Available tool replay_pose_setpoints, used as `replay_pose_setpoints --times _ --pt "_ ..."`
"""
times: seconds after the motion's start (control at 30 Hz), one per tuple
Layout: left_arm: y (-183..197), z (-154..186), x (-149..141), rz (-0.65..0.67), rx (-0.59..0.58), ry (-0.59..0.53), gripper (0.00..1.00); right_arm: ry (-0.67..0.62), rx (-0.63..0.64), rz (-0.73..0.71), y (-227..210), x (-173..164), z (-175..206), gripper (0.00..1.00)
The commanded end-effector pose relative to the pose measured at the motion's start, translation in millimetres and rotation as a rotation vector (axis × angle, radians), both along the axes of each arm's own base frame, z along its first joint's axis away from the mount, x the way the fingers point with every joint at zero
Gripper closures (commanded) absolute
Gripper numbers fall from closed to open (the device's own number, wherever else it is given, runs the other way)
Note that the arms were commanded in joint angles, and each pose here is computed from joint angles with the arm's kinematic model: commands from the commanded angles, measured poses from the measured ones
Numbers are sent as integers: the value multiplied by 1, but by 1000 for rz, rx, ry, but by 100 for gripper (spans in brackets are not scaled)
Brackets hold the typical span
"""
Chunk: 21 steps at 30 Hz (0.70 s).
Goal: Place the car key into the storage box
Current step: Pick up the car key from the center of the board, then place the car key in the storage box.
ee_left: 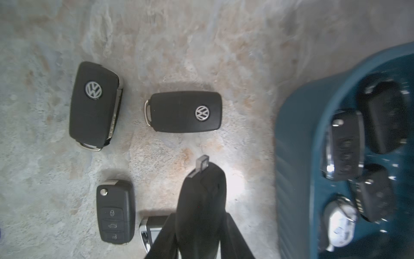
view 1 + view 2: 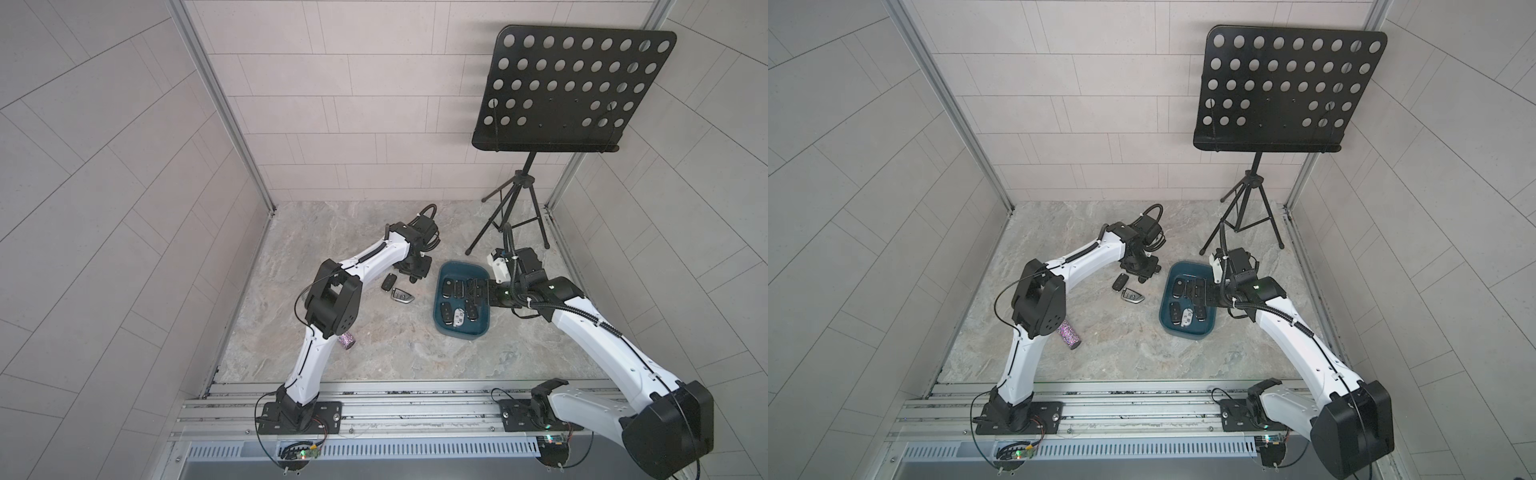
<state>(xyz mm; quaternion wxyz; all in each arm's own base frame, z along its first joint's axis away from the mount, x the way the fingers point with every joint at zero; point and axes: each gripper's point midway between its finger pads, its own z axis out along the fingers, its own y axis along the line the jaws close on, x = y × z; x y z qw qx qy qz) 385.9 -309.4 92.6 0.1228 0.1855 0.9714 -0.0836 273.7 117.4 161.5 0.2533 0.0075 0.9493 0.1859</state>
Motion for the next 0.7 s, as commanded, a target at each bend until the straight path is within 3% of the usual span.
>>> replay_pose_setpoints --times 0.0,0.3,0.67 --pt "-6 31 -5 28 -91 -4 78 9 -7 -4 -3 -2 -4 0" --pt "-48 56 -23 16 -281 51 76 -5 -6 -14 -5 -2 -1 0" --pt "-96 45 -36 -55 -313 85 76 -29 -2 -41 -12 -6 3 0"
